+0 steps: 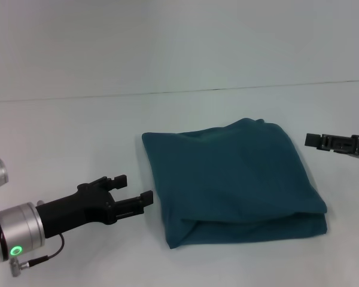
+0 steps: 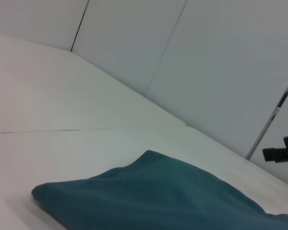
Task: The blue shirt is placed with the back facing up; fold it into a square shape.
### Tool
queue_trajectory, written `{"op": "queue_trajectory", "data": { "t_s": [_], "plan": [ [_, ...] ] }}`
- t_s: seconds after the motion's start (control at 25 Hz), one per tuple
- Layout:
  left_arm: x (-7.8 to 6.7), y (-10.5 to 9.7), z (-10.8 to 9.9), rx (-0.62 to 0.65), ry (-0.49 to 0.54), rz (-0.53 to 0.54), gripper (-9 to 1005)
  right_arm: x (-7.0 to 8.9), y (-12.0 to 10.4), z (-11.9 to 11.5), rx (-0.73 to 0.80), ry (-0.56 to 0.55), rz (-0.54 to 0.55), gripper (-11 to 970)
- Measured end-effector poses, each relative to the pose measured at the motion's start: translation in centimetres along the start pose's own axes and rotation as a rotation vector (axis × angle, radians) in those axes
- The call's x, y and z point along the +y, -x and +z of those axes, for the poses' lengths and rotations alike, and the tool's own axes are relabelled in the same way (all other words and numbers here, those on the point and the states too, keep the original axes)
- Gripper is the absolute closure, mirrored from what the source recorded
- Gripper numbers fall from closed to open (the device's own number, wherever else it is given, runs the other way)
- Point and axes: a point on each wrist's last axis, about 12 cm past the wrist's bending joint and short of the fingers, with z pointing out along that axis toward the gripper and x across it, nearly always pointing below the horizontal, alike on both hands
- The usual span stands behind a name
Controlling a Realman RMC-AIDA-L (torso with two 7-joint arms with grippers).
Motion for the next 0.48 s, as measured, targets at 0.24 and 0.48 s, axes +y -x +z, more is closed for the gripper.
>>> {"op": "queue_trajectory", "data": {
  "t_s": [0.24,0.48],
  "plan": [
    [-0.1,-0.5,-0.3,-0.005,0.005,0.065,77,-0.6,0.8,-0.4,-0.042,-0.048,0.025,223],
    [-0.4,-0.9,0.0,-0.001,-0.001,0.195,77,-0.7,1.5,-0.4,-0.070,-0.058,0.066,150]
  ]
}}
